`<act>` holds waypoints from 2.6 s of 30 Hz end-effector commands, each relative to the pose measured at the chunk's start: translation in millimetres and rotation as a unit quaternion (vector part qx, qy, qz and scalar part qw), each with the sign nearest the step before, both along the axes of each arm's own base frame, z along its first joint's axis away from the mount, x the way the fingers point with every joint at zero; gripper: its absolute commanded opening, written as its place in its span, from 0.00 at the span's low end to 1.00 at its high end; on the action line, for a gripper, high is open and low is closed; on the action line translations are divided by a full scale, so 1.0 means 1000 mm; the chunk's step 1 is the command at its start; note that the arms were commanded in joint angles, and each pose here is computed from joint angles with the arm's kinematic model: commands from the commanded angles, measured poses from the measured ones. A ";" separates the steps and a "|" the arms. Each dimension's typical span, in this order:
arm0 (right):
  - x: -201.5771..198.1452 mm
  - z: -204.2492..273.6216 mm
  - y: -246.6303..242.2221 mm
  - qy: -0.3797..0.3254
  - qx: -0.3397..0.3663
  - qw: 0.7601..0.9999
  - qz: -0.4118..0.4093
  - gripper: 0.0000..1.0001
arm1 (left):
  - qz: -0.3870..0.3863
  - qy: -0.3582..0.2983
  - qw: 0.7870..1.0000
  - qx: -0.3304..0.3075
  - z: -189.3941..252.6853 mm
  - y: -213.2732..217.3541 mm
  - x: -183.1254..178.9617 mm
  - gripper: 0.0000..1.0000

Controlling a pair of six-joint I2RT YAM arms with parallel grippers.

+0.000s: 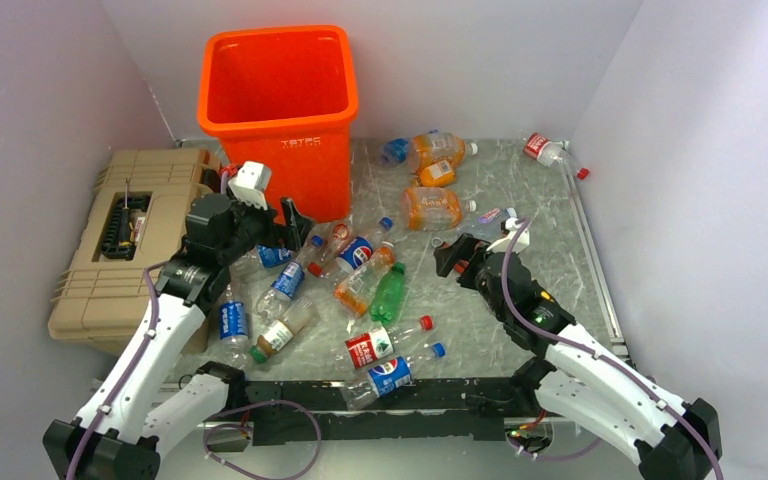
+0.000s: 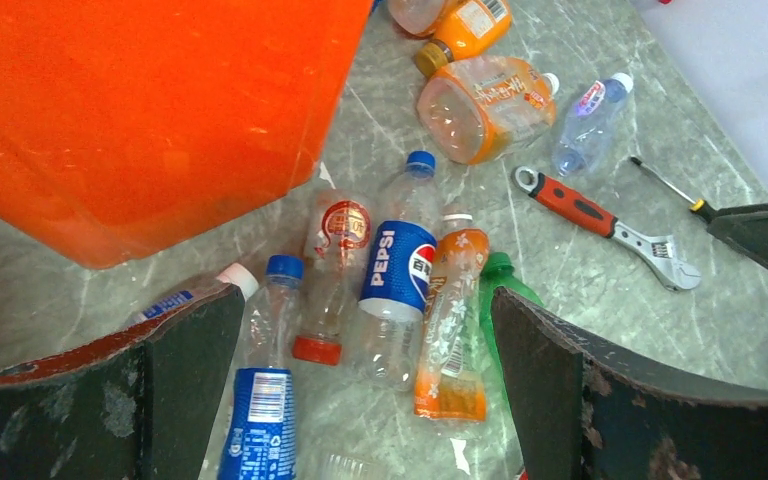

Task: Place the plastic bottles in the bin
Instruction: Pick up the plastic bottle at the center of the board.

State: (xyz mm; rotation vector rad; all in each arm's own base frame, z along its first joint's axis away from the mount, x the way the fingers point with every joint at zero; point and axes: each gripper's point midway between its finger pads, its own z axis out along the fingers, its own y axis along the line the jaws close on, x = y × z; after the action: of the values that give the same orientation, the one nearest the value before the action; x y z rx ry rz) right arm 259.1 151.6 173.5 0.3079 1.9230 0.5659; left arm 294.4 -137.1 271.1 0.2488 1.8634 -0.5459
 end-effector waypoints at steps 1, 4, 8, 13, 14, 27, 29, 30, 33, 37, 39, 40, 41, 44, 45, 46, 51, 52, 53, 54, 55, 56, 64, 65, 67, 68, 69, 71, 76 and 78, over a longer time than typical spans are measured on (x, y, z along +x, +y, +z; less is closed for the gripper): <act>0.006 0.010 -0.014 -0.022 -0.013 0.999 -0.033 1.00 | -0.014 -0.013 0.999 -0.036 0.017 -0.010 0.000 0.99; 0.009 0.010 -0.012 -0.024 -0.018 0.999 -0.032 1.00 | -0.007 -0.017 0.999 -0.040 0.019 -0.007 -0.002 0.99; 0.013 0.009 -0.014 -0.016 -0.032 0.999 -0.041 0.99 | 0.002 -0.021 0.999 -0.036 0.018 -0.004 -0.003 1.00; 0.016 0.006 -0.022 -0.007 -0.040 0.998 -0.056 0.99 | 0.011 -0.008 0.999 -0.031 0.015 -0.002 0.000 1.00; 0.016 0.006 -0.025 -0.006 -0.039 0.997 -0.061 0.99 | 0.012 -0.008 0.999 -0.032 0.015 -0.002 0.000 1.00; 0.009 -0.031 -0.090 0.088 -0.028 0.976 -0.199 0.99 | 0.038 -0.006 0.999 -0.028 0.014 0.005 0.000 1.00; 0.003 -0.037 -0.095 0.096 -0.031 0.973 -0.209 0.99 | 0.044 -0.006 0.999 -0.026 0.014 0.007 -0.001 0.99; 0.001 -0.039 -0.098 0.097 -0.033 0.971 -0.214 0.99 | 0.047 -0.007 0.999 -0.026 0.014 0.007 0.000 0.99; -0.002 -0.045 -0.102 0.091 -0.030 0.970 -0.222 0.99 | 0.041 -0.006 0.999 -0.029 0.014 0.004 -0.001 1.00; 0.002 -0.059 -0.089 0.105 -0.008 0.973 -0.203 0.99 | 0.036 -0.001 0.999 -0.030 0.012 0.002 -0.002 0.99; 0.006 -0.063 -0.078 0.118 0.003 0.976 -0.185 0.98 | 0.036 0.000 0.999 -0.027 0.010 0.001 -0.002 0.99; 0.008 -0.063 -0.073 0.122 0.008 0.977 -0.178 0.98 | 0.035 0.001 0.999 -0.026 0.010 0.001 -0.003 0.99; 0.011 -0.063 -0.069 0.123 0.014 0.977 -0.173 0.98 | 0.035 0.001 0.999 -0.025 0.010 0.001 -0.003 0.99; 0.019 -0.064 -0.069 0.111 0.033 0.975 -0.190 0.98 | 0.038 0.001 0.999 -0.025 0.011 0.001 -0.003 0.99; 0.024 -0.062 -0.073 0.100 0.043 0.972 -0.206 0.98 | 0.037 0.000 0.999 -0.025 0.011 0.001 -0.003 0.99; 0.029 -0.060 -0.077 0.092 0.056 0.968 -0.225 0.98 | 0.036 0.000 0.999 -0.026 0.011 0.001 -0.004 0.99; 0.060 -0.064 -0.092 0.084 0.116 0.945 -0.294 0.97 | 0.031 0.005 0.999 -0.024 0.008 -0.002 -0.004 0.99; 0.069 -0.065 -0.095 0.082 0.128 0.940 -0.305 0.97 | 0.031 0.006 0.999 -0.023 0.007 -0.003 -0.004 0.99; 0.077 -0.070 -0.100 0.090 0.140 0.935 -0.314 0.96 | 0.032 0.007 0.999 -0.020 0.006 -0.003 -0.004 0.99; 0.084 -0.075 -0.104 0.099 0.149 0.929 -0.323 0.96 | 0.031 0.007 0.999 -0.016 0.005 -0.005 -0.005 0.99; 0.090 -0.080 -0.110 0.104 0.158 0.924 -0.333 0.95 | 0.031 0.007 0.999 -0.011 0.004 -0.005 -0.005 0.99; 0.096 -0.085 -0.112 0.107 0.164 0.922 -0.334 0.93 | 0.032 0.006 0.999 -0.005 0.003 -0.006 -0.006 0.99; 0.130 -0.103 -0.109 0.104 0.191 0.917 -0.334 0.84 | 0.029 -0.003 1.000 0.007 0.005 -0.008 -0.011 0.99; 0.133 -0.104 -0.109 0.103 0.195 0.917 -0.333 0.84 | 0.029 -0.004 1.000 0.007 0.005 -0.008 -0.011 0.99; 0.139 -0.109 -0.108 0.106 0.197 0.916 -0.333 0.84 | 0.028 -0.005 1.000 0.005 0.006 -0.009 -0.012 0.99; 0.143 -0.110 -0.108 0.108 0.196 0.915 -0.335 0.84 | 0.026 -0.006 1.000 0.005 0.007 -0.009 -0.012 0.99; 0.146 -0.115 -0.109 0.113 0.191 0.915 -0.337 0.84 | 0.026 -0.006 1.000 0.004 0.007 -0.009 -0.012 0.99; 0.151 -0.123 -0.111 0.123 0.182 0.913 -0.343 0.82 | 0.025 -0.007 1.000 0.003 0.008 -0.009 -0.013 0.99; 0.156 -0.141 -0.112 0.145 0.188 0.908 -0.346 0.72 | 0.028 -0.010 1.000 0.004 0.009 -0.008 -0.013 0.99; 0.157 -0.144 -0.111 0.146 0.188 0.908 -0.345 0.67 | 0.027 -0.010 1.000 0.004 0.009 -0.009 -0.013 0.99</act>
State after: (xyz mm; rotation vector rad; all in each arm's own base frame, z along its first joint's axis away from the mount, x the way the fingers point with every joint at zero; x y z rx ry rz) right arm 414.6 38.7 38.7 1.3059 1.7844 0.4046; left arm 281.6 -147.3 267.7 0.2016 1.8906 -0.5082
